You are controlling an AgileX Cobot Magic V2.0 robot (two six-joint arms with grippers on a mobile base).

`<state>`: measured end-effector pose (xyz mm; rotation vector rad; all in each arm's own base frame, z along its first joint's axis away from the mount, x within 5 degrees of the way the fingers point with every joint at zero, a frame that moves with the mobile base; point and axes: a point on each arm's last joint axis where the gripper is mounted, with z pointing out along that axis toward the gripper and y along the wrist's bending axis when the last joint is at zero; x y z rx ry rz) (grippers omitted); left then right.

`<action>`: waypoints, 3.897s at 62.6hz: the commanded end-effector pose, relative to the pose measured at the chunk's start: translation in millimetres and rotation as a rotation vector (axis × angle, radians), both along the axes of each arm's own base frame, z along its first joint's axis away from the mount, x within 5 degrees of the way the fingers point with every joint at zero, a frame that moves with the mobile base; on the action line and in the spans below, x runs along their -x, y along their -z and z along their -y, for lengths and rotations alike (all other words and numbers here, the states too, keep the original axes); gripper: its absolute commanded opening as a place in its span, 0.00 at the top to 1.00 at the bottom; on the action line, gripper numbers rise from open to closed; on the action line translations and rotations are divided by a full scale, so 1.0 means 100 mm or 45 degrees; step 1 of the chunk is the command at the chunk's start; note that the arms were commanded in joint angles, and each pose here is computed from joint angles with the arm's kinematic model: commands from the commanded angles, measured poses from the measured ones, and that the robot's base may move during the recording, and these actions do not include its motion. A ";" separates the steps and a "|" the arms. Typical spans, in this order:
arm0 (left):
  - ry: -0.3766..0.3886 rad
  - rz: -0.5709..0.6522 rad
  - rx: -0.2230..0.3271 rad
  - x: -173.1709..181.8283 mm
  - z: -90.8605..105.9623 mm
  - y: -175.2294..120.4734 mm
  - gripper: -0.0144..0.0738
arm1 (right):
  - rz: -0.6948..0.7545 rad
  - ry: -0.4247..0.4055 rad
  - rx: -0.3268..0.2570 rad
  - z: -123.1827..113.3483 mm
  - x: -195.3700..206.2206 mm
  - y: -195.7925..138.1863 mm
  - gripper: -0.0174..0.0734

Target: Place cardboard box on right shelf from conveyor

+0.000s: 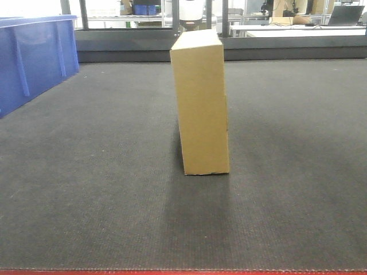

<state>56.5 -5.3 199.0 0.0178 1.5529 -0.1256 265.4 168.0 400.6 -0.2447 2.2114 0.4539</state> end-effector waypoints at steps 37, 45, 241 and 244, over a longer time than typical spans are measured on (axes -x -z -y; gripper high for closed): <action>-0.003 0.131 0.027 0.02 -0.01 -0.10 0.97 | -0.187 0.302 0.219 -0.60 -0.68 0.09 0.14; -0.003 0.131 0.027 0.02 -0.01 -0.10 0.97 | -0.184 0.310 0.195 -0.63 -0.71 0.12 0.14; -0.003 0.131 0.027 0.02 -0.01 -0.10 0.97 | 0.921 0.296 -0.101 1.64 2.21 0.18 0.56; -0.003 0.131 0.027 0.02 -0.01 -0.10 0.97 | 0.921 0.296 -0.101 1.64 2.21 0.18 0.56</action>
